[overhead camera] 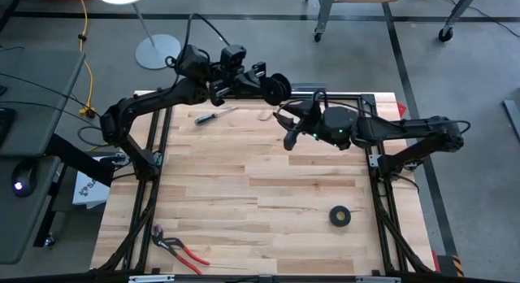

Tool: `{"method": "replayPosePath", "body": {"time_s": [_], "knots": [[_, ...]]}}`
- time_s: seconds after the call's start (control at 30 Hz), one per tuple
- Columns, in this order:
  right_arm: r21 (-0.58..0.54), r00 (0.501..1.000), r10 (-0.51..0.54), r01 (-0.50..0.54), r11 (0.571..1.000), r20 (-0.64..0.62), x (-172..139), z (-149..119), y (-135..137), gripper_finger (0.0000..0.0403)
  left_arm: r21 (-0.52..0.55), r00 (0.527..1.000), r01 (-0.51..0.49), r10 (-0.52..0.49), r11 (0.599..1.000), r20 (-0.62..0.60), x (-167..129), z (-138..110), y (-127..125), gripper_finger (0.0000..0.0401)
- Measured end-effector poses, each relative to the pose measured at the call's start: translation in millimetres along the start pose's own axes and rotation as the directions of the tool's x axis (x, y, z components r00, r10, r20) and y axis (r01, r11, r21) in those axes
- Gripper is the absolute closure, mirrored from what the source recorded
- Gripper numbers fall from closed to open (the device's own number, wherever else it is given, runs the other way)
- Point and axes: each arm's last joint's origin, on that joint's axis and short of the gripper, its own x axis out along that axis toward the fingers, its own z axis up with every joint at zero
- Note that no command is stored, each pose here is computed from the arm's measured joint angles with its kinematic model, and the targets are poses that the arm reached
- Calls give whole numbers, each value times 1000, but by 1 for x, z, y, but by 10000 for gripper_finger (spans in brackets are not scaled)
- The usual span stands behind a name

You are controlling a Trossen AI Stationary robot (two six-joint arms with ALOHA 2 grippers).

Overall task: Coil cords
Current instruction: Coil the black wire on the black spool

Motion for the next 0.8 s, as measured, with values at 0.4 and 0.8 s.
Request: {"method": "replayPosePath", "body": {"time_s": [0.4, 0.8], "knots": [[-44, 995, 17, -12, 999, 99, 40, -12, 11, 260, -12, 1000, 12, -11, 1000, 23, 8, -2, -8, 401], [-2, 992, 82, -82, 997, 95, 44, -14, 13, 261, -22, 999, 10, -9, 1000, 34, 10, -3, -10, 401]]}}
